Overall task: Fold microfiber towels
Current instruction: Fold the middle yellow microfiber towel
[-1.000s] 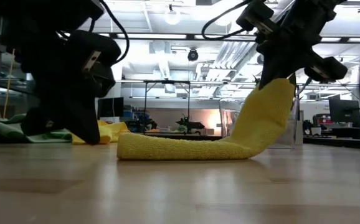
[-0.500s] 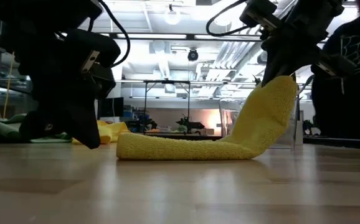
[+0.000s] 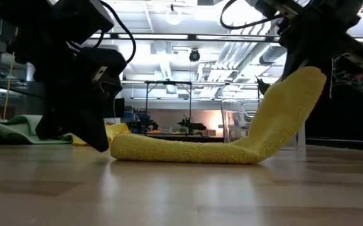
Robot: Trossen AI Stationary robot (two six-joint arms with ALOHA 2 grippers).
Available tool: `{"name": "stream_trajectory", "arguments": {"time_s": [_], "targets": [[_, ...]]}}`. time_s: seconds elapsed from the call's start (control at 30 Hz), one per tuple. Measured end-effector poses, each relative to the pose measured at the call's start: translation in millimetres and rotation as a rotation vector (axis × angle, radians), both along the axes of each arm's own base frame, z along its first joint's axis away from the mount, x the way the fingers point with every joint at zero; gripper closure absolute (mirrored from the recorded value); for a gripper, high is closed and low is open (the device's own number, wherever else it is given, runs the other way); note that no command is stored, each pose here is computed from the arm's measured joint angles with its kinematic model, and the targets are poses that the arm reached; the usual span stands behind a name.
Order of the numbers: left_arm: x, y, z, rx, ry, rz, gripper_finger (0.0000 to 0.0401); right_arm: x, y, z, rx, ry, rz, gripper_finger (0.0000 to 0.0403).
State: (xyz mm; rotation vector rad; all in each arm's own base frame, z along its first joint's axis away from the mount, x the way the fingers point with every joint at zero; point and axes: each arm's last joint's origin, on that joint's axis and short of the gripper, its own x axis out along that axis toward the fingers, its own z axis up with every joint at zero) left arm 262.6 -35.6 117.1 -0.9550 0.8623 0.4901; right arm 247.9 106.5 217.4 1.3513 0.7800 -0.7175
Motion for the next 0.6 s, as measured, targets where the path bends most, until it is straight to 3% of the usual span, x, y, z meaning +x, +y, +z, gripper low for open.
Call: {"name": "stream_trajectory", "arguments": {"time_s": [0.23, 0.43, 0.6], "targets": [[-3.7, -15.5, 5.4, 0.066, -0.017, -0.164, 0.0401, 0.2, 0.4, 0.4, -0.002, -0.011, -0.020, 0.0403], [-6.2, -39.0, 12.2, 0.304, -0.095, -0.372, 0.0401, 0.1, 0.5, 0.3, -0.004, -0.010, -0.019, 0.0403], [-9.6, -46.0, 8.5, 0.418, -0.071, -0.423, 0.0401, 0.2, 0.5, 0.5, -0.003, -0.012, -0.019, 0.0403]]}}
